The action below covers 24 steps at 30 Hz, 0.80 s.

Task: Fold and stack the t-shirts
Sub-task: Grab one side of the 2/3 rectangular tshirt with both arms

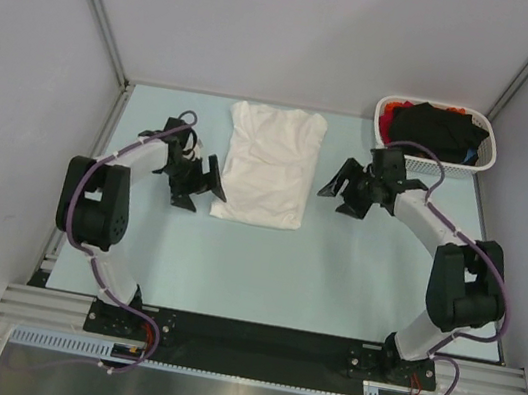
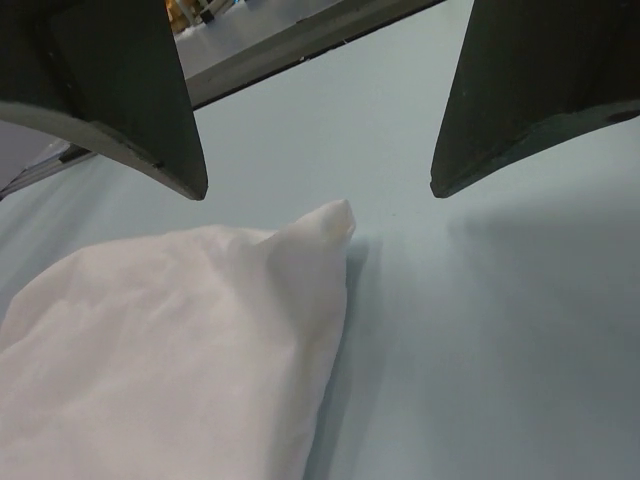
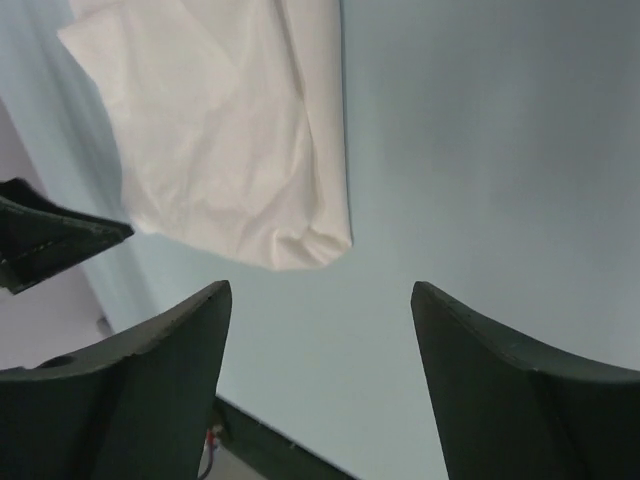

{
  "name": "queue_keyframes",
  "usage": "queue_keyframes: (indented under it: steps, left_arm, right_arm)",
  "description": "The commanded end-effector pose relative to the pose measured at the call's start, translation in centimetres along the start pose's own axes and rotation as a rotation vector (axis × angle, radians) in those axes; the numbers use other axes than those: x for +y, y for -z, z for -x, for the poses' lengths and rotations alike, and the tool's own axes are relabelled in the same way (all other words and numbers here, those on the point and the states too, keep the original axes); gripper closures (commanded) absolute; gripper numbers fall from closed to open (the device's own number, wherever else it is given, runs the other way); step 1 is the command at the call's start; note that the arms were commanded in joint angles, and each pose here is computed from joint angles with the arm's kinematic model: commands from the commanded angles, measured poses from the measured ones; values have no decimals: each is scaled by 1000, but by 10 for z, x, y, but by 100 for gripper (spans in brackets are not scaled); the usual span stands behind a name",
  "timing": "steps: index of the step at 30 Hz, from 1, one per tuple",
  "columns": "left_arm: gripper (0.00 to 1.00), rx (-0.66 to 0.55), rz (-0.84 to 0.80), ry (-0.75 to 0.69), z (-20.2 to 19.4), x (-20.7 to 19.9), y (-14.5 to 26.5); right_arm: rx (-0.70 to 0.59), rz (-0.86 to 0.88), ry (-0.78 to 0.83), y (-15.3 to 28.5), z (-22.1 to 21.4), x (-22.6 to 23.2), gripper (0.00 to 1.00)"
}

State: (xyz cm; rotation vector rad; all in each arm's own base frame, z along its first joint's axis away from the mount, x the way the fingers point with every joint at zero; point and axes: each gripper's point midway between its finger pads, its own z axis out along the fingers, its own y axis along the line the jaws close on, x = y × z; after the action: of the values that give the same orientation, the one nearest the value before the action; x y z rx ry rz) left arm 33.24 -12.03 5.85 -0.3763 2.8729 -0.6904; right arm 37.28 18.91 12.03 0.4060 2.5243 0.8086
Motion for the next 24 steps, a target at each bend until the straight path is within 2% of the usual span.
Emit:
queue_keyframes:
  steps: [1, 10, 17, 24]
  left_arm:
    - [0, 7, -61, 21, -11, -8, -2]
    - [0, 23, -43, 53, -8, 1, -21]
    - [1, 25, -62, 76, 9, -7, -32]
    - [2, 33, -90, 80, 17, -15, -41]
  right_arm:
    - [232, 149, -40, -6, -58, 9, 17]
    - [403, 203, -115, -42, -89, 11, 14]
    - [430, 218, -94, -61, -86, 30, 13]
    - [450, 234, -90, -74, -88, 45, 18]
